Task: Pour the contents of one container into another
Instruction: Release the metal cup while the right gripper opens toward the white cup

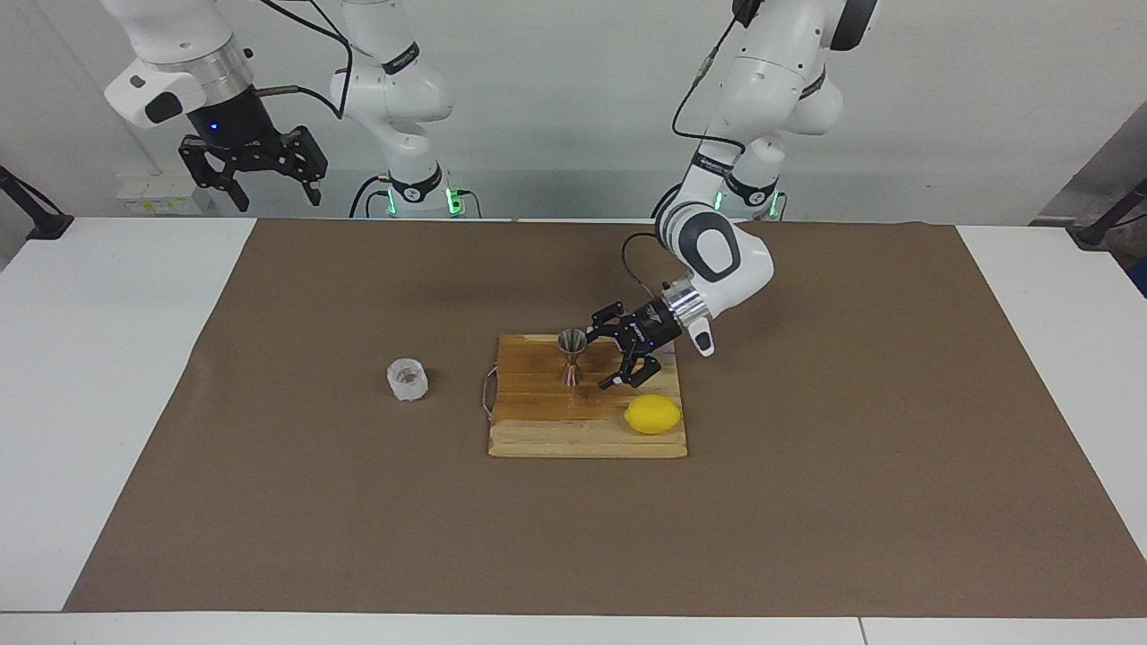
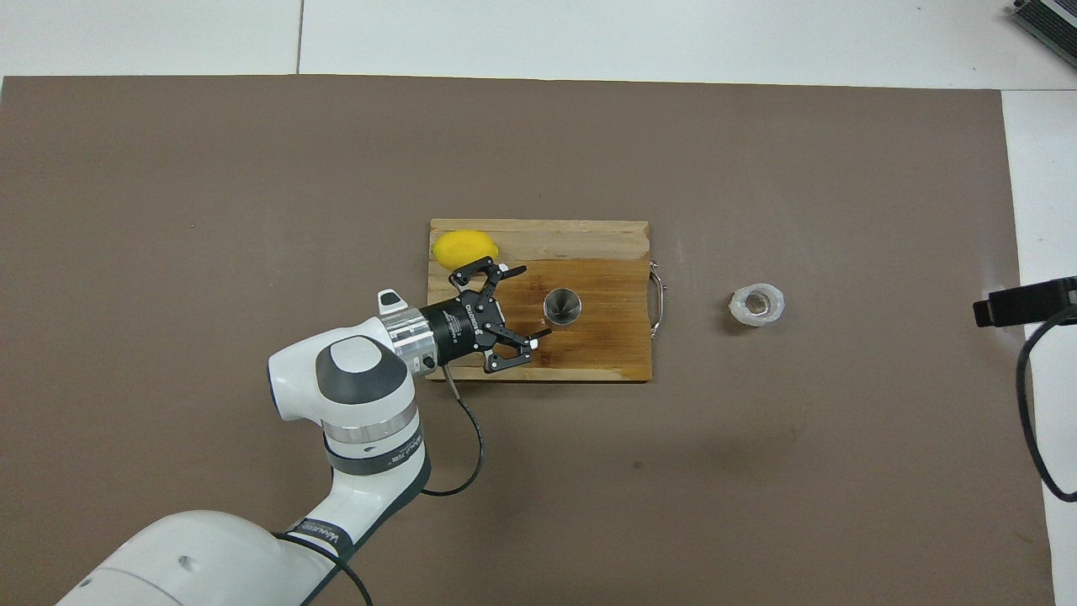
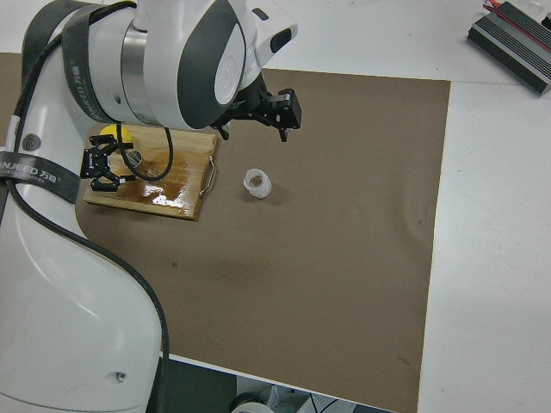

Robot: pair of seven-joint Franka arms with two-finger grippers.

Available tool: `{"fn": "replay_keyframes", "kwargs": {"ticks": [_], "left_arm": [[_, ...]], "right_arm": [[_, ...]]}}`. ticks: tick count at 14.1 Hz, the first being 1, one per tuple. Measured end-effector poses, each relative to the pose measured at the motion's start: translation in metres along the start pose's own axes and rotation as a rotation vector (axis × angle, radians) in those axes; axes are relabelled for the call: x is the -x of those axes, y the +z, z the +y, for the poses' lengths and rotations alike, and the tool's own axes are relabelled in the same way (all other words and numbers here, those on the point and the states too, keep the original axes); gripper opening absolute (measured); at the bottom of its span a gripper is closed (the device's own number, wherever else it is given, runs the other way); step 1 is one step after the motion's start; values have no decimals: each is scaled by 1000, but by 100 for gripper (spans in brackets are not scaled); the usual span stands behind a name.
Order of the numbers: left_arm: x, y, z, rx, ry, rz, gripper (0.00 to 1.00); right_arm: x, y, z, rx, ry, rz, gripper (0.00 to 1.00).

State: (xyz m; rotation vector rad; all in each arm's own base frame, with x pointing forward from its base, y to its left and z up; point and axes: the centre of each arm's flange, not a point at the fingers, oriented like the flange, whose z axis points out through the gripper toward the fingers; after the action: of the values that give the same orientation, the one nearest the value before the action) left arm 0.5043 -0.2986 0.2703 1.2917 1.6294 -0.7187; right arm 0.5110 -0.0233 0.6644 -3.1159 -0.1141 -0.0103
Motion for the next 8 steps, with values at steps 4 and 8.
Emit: {"fn": "replay_keyframes", "kwargs": {"ticks": [4, 8], "left_arm": [[13, -27, 30, -75, 229, 84, 100], [54, -58, 44, -172, 529, 188, 100]], "right_arm": [[0, 3, -18, -35, -179, -5, 100], [2, 14, -23, -78, -470, -11, 100]]}}
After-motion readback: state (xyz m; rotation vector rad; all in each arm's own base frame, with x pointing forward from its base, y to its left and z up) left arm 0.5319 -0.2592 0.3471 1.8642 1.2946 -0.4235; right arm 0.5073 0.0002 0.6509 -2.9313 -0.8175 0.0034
